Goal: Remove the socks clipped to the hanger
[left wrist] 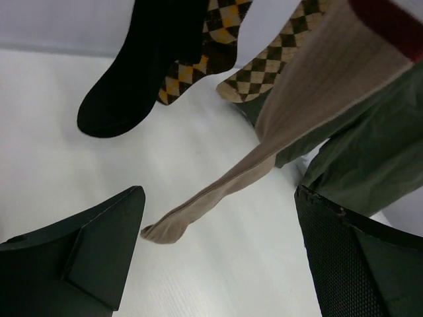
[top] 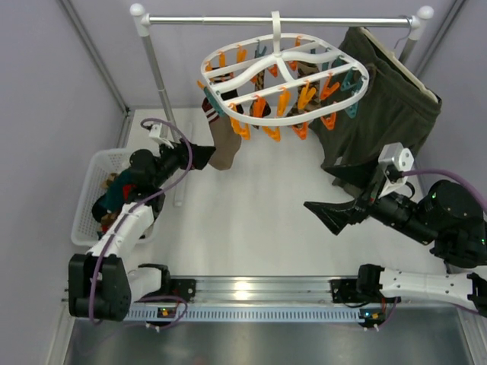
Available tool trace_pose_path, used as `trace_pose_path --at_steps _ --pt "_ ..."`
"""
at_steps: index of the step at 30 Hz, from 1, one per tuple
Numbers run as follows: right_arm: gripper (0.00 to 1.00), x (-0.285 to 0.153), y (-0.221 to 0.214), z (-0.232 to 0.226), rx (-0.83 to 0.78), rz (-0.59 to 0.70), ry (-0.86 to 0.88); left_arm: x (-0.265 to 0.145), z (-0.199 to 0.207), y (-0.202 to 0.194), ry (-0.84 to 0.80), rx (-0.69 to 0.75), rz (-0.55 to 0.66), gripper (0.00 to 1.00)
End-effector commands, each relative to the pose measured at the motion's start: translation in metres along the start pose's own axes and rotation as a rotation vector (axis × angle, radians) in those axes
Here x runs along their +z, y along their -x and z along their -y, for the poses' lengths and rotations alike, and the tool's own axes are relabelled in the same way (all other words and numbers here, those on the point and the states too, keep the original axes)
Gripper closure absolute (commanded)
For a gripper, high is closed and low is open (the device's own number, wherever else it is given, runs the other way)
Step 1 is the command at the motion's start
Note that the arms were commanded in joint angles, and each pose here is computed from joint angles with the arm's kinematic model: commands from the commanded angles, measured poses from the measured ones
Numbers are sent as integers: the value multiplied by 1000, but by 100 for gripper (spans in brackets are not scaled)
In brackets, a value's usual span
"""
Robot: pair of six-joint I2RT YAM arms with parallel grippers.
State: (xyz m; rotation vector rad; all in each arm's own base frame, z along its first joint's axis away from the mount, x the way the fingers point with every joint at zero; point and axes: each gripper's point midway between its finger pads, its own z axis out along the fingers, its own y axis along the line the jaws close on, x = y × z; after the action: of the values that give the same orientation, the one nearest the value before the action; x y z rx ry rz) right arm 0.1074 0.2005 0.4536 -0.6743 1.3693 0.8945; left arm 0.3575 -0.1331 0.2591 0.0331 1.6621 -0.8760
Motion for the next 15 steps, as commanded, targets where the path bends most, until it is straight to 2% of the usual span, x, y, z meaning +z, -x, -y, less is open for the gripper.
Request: trace_pose_path --at_steps 1,7,12,15 --pt "1 6 -2 -6 -22 1 33 7 38 26 -250 197 149 2" --pt "1 17 -8 -10 -53 -31 51 34 25 12 -233 311 159 2" --pt "0 24 -13 -19 -67 -48 94 62 12 1 -235 328 138 2" --pt "1 28 -17 -22 -118 -49 121 77 3 7 -211 339 165 2"
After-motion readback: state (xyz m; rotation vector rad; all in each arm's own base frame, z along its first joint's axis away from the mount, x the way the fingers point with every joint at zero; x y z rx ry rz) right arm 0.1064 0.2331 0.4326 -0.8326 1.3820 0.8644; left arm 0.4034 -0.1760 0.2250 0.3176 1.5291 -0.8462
